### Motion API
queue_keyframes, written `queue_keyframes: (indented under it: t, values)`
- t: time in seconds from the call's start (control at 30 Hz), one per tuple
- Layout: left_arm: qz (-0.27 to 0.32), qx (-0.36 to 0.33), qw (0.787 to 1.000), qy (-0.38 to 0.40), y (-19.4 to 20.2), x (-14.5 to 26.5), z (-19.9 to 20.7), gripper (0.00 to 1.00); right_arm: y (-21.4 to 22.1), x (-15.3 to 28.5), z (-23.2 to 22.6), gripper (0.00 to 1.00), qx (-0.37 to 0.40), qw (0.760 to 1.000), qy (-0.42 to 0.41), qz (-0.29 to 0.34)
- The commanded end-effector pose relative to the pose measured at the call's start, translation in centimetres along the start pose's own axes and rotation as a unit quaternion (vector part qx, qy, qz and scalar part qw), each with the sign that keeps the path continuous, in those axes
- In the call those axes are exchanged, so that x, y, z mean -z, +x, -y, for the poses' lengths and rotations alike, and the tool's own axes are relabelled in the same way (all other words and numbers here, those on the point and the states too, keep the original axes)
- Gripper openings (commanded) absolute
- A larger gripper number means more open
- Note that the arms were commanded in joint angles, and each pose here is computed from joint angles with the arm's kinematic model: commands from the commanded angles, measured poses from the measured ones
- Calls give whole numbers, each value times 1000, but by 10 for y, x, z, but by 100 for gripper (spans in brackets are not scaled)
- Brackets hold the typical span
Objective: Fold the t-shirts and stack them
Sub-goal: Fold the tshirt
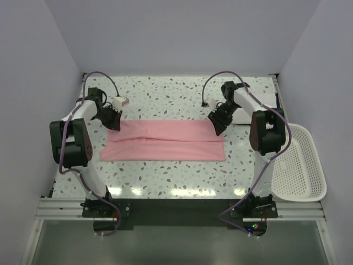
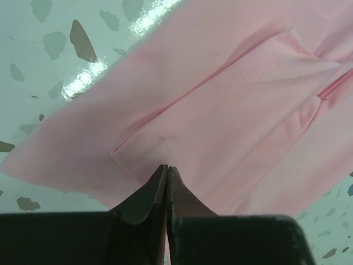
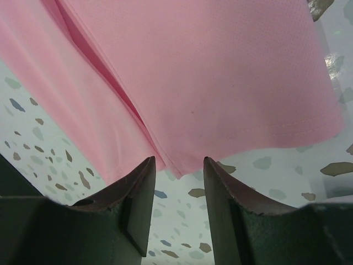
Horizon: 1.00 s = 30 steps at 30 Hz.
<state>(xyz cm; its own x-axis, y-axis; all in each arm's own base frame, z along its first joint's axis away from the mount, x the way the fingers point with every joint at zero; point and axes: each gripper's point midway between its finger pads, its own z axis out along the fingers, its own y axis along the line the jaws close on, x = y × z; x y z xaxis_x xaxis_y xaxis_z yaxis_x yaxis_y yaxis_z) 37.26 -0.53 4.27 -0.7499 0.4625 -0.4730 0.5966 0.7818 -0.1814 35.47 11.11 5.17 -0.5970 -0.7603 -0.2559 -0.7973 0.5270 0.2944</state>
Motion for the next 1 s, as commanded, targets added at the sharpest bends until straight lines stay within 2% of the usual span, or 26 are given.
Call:
queue_keyframes:
  t: [0.0,0.07,0.17,0.27,0.3,0.37,0.5,0.67,0.8,0.87,0.9,0.97]
  values:
    - [27,-35,999,-9,-10,27,11,5,0,8,2,43,3,1000,16,2]
    - [15,-44,999,-5,0,28,17,0,1,8,2,43,5,1000,16,-1]
    - [9,-57,998,-13,8,36,22,0,2,9,1,43,7,1000,18,-3]
    - [24,-51,998,-42,2,39,12,21,0,9,1,43,4,1000,16,2]
    - [35,-45,997,-53,-7,41,6,33,-1,10,0,43,4,1000,16,3]
    - [37,-31,997,-52,-12,35,0,41,-1,9,0,43,1,1000,16,2]
    - [44,-9,997,-68,-27,27,-20,45,1,8,0,43,-1,1000,15,-2]
    - [18,13,998,-53,-20,6,-29,46,3,10,-1,43,-1,1000,19,-2]
    - [10,20,999,-36,-15,2,-25,40,5,8,0,43,0,1000,21,-6]
    - [11,17,999,-30,-15,2,-23,33,6,6,0,43,-1,1000,19,-7]
    - [13,16,999,-29,-17,5,-21,24,5,6,0,43,0,1000,20,-7]
    - [22,7,999,-22,-21,11,-14,17,4,7,1,43,1,1000,20,-8]
